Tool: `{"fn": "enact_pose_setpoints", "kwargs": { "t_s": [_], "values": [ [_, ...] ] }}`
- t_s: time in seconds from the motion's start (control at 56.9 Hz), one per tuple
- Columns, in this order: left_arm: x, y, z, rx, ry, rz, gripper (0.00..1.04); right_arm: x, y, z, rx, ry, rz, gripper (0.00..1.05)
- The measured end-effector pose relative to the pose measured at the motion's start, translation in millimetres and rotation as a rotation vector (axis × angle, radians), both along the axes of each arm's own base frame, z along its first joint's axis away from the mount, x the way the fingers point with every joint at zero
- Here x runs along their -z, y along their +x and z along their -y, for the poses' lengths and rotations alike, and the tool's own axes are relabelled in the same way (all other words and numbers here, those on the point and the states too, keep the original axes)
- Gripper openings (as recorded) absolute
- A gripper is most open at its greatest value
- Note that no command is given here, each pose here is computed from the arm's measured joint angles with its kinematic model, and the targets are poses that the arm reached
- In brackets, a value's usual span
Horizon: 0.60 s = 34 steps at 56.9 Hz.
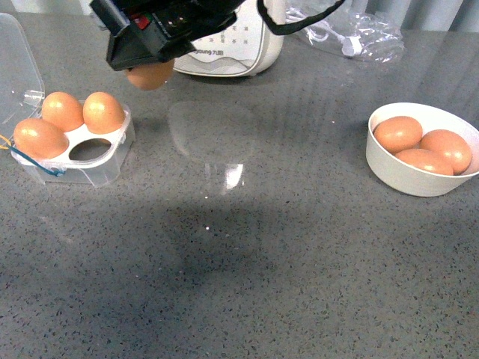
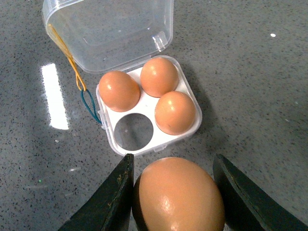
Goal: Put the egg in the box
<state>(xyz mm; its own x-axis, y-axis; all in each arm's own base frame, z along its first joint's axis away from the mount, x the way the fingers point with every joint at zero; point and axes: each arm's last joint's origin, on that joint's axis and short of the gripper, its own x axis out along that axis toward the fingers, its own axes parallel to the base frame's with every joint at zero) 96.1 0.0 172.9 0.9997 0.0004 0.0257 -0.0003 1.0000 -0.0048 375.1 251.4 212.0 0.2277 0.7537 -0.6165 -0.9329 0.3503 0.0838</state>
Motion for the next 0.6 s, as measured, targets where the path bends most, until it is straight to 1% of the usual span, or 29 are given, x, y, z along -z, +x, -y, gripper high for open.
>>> {"fn": "enact_pose_setpoints", "kwargs": {
  "t_s": [0.176, 0.457, 0.597],
  "values": [
    [0, 0, 0, 0.000, 0.000, 0.000, 0.98, 9, 6, -18, -0.029, 0.016, -0.039, 0.42],
    [0, 0, 0, 0.000, 0.000, 0.000, 0.98, 32, 6, -36, -0.040, 0.006, -0.106, 0.42],
    [0, 0, 0, 0.000, 0.000, 0.000, 0.98, 36, 7, -45, -0.043, 0.007, -0.120, 0.42]
  ]
}}
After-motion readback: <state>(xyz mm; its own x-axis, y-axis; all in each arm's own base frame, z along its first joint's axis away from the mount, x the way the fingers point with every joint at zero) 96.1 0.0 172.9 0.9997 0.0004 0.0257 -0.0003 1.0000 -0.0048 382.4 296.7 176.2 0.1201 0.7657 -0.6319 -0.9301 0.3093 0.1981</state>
